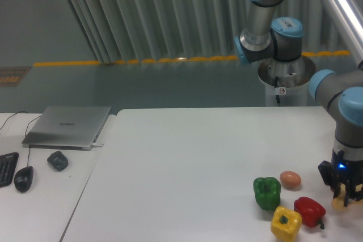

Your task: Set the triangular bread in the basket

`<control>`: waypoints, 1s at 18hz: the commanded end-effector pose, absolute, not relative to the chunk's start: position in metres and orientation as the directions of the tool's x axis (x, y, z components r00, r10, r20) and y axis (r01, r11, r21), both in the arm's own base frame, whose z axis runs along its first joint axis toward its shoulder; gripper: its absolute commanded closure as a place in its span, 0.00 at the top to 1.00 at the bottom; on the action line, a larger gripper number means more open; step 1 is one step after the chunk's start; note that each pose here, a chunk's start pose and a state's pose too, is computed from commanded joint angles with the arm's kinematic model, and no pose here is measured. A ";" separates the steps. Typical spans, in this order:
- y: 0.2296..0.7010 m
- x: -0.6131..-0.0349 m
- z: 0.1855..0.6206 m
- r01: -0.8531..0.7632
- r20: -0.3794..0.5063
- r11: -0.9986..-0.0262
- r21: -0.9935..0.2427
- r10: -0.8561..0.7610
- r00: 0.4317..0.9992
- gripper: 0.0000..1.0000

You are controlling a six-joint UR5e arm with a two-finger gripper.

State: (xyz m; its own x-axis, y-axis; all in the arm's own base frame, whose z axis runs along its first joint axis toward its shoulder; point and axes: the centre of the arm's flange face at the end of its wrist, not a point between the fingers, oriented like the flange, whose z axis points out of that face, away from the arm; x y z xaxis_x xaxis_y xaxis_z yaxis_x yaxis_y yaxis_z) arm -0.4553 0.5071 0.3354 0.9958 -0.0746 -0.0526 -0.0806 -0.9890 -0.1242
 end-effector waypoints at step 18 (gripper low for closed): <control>0.365 -0.512 0.376 -0.579 0.013 -0.814 0.047 -0.579 0.815 0.38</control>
